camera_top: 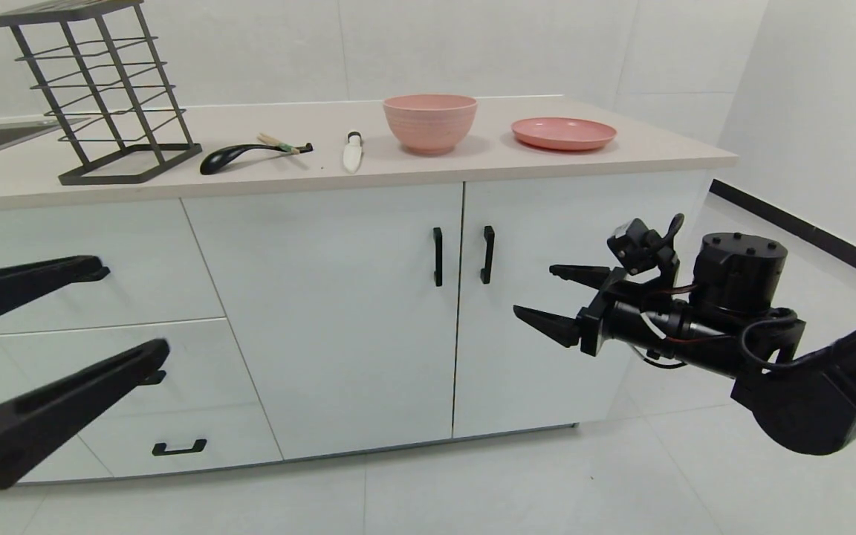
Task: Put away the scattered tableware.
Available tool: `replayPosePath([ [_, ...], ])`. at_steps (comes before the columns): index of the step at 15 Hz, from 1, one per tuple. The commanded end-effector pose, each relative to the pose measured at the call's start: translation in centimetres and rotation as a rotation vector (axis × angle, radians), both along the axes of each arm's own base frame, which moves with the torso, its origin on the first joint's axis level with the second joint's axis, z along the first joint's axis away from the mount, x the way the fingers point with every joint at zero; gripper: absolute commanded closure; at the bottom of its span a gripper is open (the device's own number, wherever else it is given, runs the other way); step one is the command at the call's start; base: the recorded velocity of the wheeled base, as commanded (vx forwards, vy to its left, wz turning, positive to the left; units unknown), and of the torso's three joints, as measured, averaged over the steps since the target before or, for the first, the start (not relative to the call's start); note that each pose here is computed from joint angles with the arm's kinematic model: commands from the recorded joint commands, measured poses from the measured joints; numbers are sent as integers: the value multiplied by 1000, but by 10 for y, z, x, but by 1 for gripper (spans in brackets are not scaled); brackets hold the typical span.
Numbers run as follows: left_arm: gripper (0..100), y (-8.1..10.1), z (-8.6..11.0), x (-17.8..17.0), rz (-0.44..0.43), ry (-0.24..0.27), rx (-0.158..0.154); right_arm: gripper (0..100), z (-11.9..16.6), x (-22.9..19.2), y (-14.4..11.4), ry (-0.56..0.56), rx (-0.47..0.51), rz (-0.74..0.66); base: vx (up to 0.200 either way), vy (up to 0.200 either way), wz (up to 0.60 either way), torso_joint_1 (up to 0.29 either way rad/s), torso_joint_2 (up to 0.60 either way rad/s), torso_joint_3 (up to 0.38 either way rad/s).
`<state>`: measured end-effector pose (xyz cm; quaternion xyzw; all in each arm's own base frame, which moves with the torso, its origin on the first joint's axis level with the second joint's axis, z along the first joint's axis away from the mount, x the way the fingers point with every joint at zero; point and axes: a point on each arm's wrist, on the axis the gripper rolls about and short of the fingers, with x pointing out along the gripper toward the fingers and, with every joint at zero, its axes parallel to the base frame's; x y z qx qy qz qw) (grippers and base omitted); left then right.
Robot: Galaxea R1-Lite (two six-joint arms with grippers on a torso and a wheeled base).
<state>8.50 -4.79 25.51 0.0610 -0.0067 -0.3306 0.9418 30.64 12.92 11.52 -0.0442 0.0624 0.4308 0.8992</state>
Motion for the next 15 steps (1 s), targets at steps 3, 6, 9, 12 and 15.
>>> replayPosePath([
  [3, 0, -32, -19, 58, -91, 130, 108, 0, -4, 5, 2, 7, -2, 1, 0, 0, 0, 0, 0, 0],
  [6, 0, -61, -19, 114, -175, 108, 204, 0, -17, 16, 11, 15, -2, 15, 0, 0, 0, 0, 0, 0],
  [9, 0, -74, -34, 131, -305, 81, 229, 0, -17, 28, 17, -17, 14, 28, 0, 0, 0, 0, 0, 0],
  [12, 0, -88, -38, 142, -401, 9, 190, 0, -21, 44, 21, -48, 39, 103, 0, 0, 0, 0, 0, 0],
  [15, 0, -103, -55, 151, -469, 24, 171, 0, -20, 66, 24, -106, 61, 109, 0, 0, 0, 0, 0, 0],
])
